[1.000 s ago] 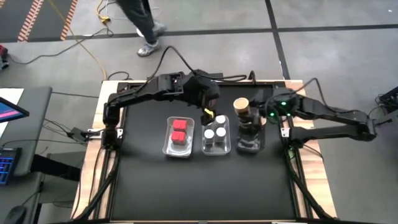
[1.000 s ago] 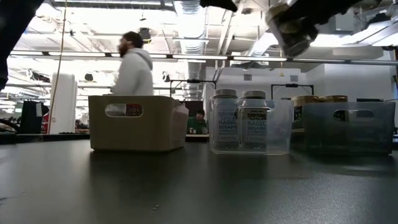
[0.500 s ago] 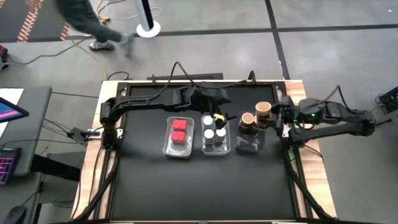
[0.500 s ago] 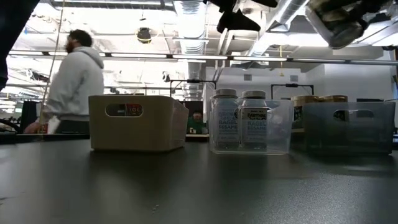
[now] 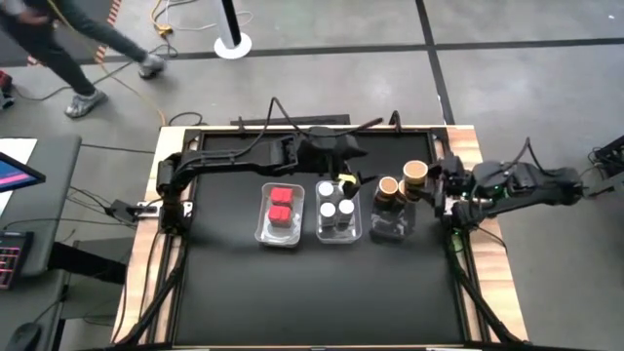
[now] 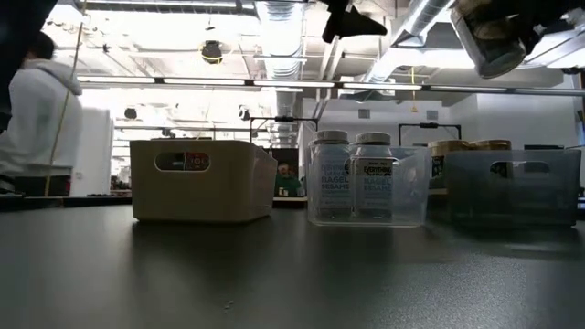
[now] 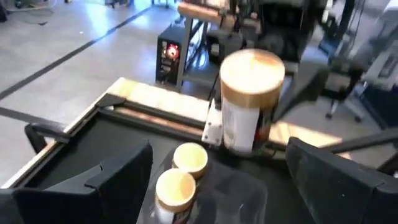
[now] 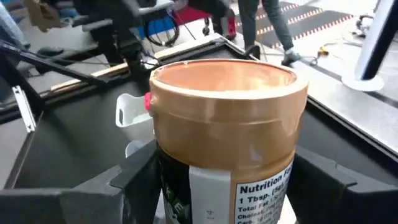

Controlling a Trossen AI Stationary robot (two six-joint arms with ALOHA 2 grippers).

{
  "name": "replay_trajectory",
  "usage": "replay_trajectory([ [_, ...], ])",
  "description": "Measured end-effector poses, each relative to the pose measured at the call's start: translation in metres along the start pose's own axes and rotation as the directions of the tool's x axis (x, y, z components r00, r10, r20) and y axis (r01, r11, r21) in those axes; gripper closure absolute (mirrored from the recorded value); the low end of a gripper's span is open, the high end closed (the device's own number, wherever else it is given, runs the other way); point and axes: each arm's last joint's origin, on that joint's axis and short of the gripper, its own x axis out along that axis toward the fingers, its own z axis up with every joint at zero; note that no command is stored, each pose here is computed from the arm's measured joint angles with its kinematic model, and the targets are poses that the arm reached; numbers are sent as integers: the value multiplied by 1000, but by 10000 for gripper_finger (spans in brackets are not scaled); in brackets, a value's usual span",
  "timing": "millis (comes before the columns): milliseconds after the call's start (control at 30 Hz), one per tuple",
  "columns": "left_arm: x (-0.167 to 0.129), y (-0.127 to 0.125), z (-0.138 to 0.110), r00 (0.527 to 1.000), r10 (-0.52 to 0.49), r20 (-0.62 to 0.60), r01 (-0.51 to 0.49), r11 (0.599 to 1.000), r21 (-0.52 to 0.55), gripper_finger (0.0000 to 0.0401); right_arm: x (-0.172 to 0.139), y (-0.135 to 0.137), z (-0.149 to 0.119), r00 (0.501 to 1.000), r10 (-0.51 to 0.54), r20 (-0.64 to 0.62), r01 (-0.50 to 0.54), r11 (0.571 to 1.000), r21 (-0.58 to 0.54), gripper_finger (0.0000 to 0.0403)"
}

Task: Sort spices by type
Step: Put the brown seasoning bottle into the black bin

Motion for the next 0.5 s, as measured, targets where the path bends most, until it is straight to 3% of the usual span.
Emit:
replay_trajectory([
  [233, 21, -2, -11, 995, -62, 83, 66, 997, -41, 46, 9, 5, -2, 980, 88, 179, -79, 995, -55, 99],
  [367, 42, -8, -20, 968, -165, 187, 171, 985, -17, 46, 7, 3, -8, 971, 140, 194, -131, 990, -58, 99],
  [500, 52, -9, -28, 964, -173, 204, 170, 985, 29, 46, 6, 2, -16, 958, 206, 201, -198, 978, -62, 99],
])
